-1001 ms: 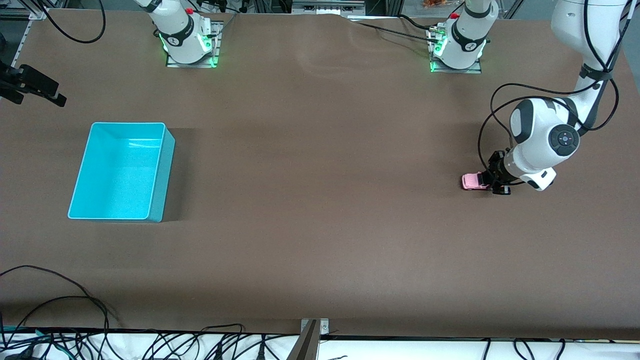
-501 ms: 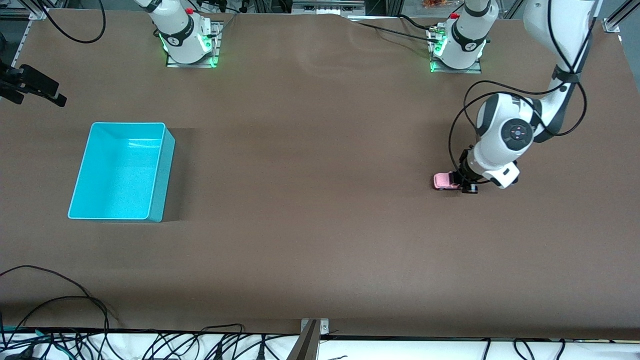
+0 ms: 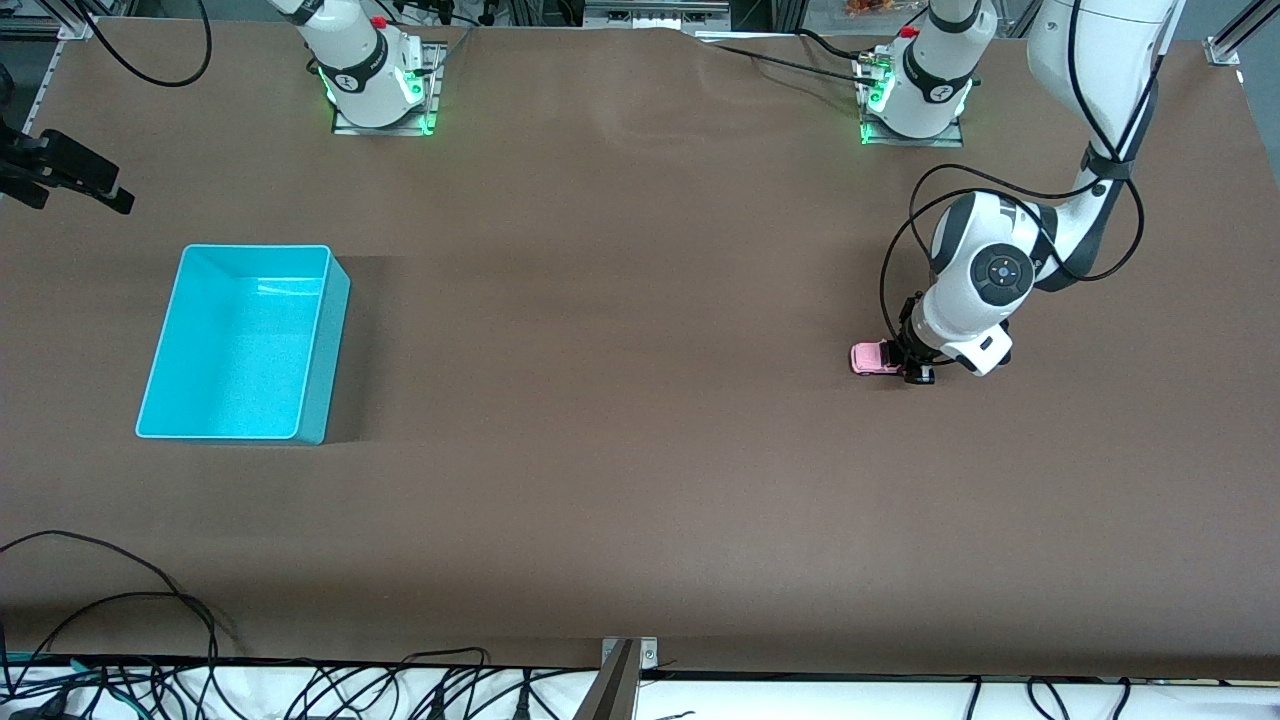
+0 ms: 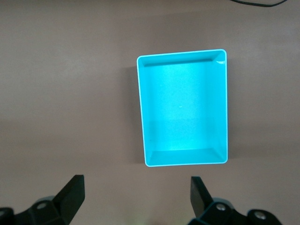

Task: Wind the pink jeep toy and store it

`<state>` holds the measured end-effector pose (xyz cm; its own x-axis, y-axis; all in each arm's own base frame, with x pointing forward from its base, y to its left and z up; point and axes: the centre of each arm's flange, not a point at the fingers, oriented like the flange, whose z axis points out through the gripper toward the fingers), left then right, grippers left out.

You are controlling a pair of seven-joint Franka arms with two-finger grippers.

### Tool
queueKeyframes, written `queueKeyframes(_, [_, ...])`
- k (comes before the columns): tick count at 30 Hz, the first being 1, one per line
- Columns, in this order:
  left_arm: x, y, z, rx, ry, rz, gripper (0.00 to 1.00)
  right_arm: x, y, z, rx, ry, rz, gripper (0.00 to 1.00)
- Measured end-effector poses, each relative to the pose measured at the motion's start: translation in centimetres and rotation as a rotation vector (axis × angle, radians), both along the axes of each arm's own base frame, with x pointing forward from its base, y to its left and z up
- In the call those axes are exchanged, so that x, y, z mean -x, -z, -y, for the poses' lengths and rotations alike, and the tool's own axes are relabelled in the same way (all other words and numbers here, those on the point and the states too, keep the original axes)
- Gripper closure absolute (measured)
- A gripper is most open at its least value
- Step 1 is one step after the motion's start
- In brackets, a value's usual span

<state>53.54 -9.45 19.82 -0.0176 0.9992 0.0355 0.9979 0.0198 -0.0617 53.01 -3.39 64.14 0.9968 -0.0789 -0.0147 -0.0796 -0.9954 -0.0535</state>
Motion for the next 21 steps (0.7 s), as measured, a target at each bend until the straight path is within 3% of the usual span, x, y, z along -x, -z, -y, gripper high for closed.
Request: queueKeyframes(21, [-0.6, 0.1, -6.9, 0.006, -0.026, -0.007, 0.49, -0.1, 0.2, -0.2, 0.0, -0.004, -0.004, 0.0])
